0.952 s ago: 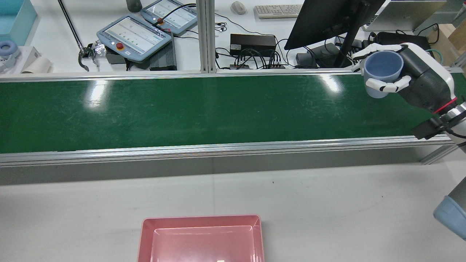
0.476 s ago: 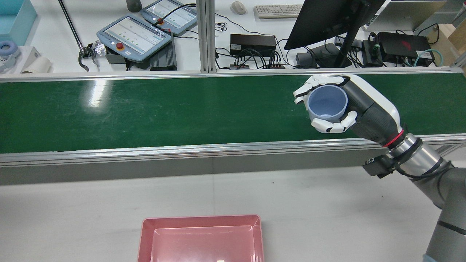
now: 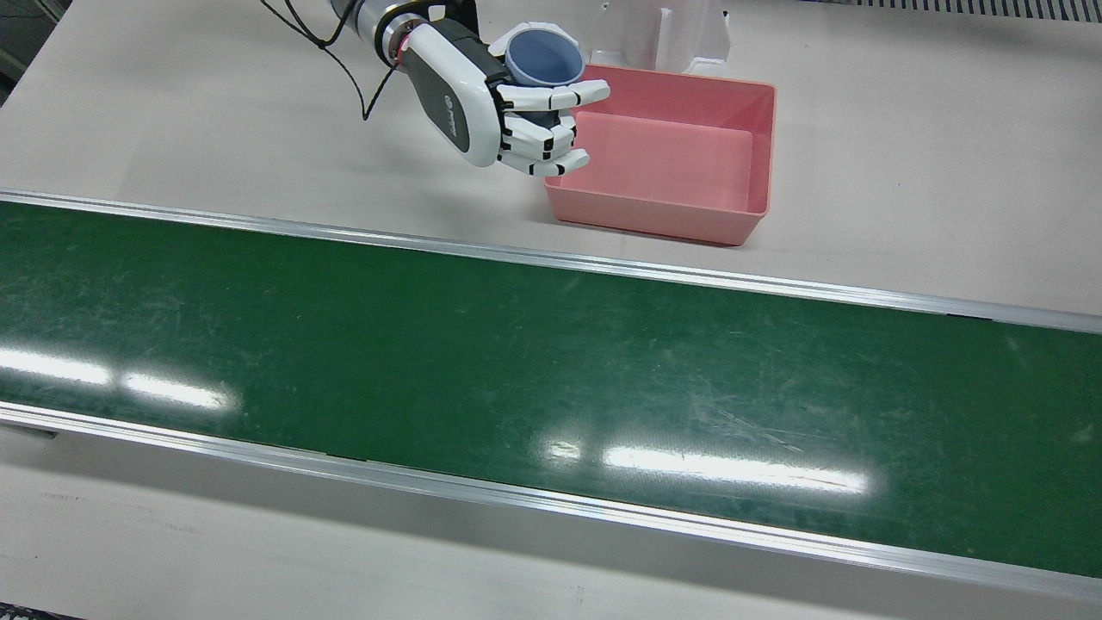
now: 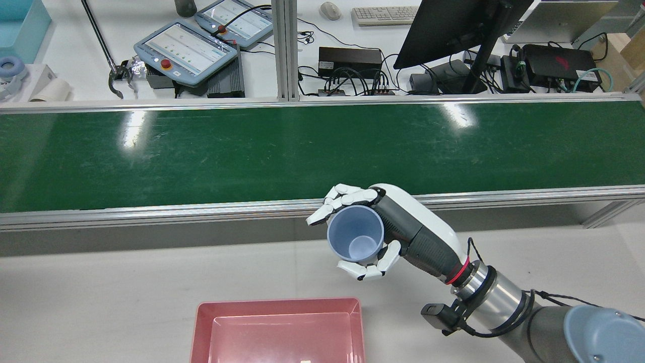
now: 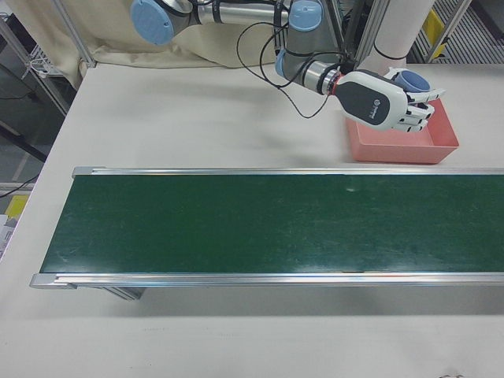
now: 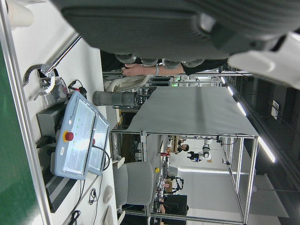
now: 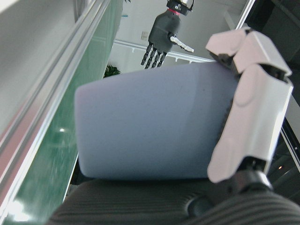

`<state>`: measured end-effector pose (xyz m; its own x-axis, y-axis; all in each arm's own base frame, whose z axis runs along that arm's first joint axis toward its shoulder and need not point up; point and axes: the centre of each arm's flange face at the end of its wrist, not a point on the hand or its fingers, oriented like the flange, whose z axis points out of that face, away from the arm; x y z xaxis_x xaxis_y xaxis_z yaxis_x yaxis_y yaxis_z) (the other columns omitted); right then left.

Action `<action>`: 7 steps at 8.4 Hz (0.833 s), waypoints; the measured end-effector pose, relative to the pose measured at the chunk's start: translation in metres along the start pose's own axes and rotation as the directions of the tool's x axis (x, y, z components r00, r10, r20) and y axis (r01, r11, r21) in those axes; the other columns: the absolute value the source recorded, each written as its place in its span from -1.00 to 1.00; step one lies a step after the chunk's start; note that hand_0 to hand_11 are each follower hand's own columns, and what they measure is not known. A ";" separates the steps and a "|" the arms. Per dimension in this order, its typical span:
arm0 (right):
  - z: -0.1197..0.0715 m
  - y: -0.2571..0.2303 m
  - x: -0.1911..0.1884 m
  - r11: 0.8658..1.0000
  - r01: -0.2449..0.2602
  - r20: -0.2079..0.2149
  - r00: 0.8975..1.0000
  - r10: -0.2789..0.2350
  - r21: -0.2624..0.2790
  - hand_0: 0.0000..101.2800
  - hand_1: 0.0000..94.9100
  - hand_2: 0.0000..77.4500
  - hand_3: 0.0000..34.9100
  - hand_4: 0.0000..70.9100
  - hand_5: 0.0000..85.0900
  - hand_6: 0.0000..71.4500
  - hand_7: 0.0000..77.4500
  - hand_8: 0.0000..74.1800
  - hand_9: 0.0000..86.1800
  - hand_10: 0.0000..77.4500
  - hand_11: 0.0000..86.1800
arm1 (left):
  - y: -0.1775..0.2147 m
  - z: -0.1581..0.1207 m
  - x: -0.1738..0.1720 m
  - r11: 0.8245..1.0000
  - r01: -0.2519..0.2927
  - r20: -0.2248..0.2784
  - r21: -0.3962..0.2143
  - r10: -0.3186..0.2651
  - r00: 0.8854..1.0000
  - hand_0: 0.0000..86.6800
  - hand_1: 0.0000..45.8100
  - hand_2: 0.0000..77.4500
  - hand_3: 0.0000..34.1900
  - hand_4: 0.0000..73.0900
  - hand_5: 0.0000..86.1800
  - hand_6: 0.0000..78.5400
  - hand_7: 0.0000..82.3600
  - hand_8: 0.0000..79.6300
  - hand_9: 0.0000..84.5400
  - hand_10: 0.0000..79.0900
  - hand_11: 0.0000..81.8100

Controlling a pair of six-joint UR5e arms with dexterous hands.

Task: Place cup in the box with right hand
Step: 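Lower the cup into the pink tray and open the right hand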

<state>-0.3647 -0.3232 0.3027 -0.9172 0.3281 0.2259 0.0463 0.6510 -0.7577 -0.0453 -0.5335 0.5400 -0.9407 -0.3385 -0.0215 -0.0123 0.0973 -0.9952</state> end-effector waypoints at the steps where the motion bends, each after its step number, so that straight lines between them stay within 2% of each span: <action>1: -0.001 0.022 0.028 1.000 -0.005 -0.022 1.000 0.005 -0.013 0.17 -0.79 0.11 -1.00 -0.31 -0.65 -0.21 0.80 -0.03 0.39 -0.44 -0.18 | 0.000 0.000 0.000 1.000 0.000 0.000 0.000 0.000 1.000 -1.00 -0.98 -0.99 -1.00 -0.97 -0.99 -0.99 -0.99 -1.00 -1.00 -1.00 -1.00; 2: -0.003 0.038 0.047 1.000 -0.007 -0.041 0.999 0.006 -0.026 0.17 -0.79 0.11 -1.00 -0.31 -0.68 -0.21 0.80 -0.06 0.37 -0.44 -0.20 | 0.000 0.000 0.000 1.000 0.000 0.000 0.000 0.000 1.000 -1.00 -0.98 -0.99 -1.00 -0.97 -0.99 -0.99 -0.99 -1.00 -1.00 -1.00 -1.00; 3: -0.005 0.048 0.059 0.999 -0.009 -0.056 0.998 0.007 -0.034 0.15 -0.78 0.11 -1.00 -0.34 -0.68 -0.42 0.87 -0.31 0.14 -0.63 -0.37 | 0.000 0.000 0.000 1.000 0.000 0.000 0.001 0.000 1.000 -1.00 -0.98 -0.99 -1.00 -0.97 -0.99 -0.99 -0.99 -1.00 -1.00 -1.00 -1.00; 4: -0.008 0.053 0.067 0.999 -0.011 -0.069 0.998 0.008 -0.039 0.07 -0.68 0.00 -1.00 -0.38 -0.87 -0.68 0.62 -0.66 -0.08 -0.82 -0.67 | -0.001 0.001 0.000 1.000 0.000 0.000 0.001 0.000 1.000 -1.00 -0.98 -0.99 -1.00 -0.97 -0.99 -0.99 -0.99 -1.00 -1.00 -1.00 -1.00; 5: -0.010 0.056 0.071 0.999 -0.012 -0.077 0.997 0.009 -0.041 -0.03 -0.66 -0.18 -1.00 -0.43 -0.90 -0.80 0.21 -0.99 -0.43 -0.94 -0.94 | -0.001 0.001 0.000 1.000 0.000 0.000 0.001 0.000 1.000 -1.00 -0.98 -0.99 -1.00 -0.97 -0.99 -0.99 -0.99 -1.00 -1.00 -1.00 -1.00; 6: -0.011 0.057 0.073 0.999 -0.014 -0.081 0.997 0.010 -0.042 -0.31 -0.97 -0.66 -1.00 -0.42 -0.97 -0.95 -0.21 -0.99 -0.92 -0.97 -0.96 | -0.001 0.001 0.000 1.000 0.000 0.000 0.000 0.000 1.000 -1.00 -0.98 -0.99 -1.00 -0.97 -0.99 -0.99 -0.99 -1.00 -1.00 -1.00 -1.00; 7: -0.011 0.058 0.074 0.999 -0.015 -0.083 0.996 0.011 -0.043 -0.31 -0.97 -0.66 -1.00 -0.42 -0.97 -0.95 -0.21 -0.99 -0.92 -0.97 -0.96 | -0.001 0.001 0.000 1.000 0.000 -0.001 0.000 0.000 1.000 -1.00 -0.98 -0.99 -1.00 -0.97 -0.99 -1.00 -0.99 -1.00 -1.00 -1.00 -1.00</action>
<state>-0.4257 -0.2536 0.2824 -0.8806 0.3912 0.2674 0.0767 0.6746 -0.7342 -0.0454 -0.5342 0.5406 -0.9410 -0.3378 -0.0214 -0.0122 0.0969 -0.9952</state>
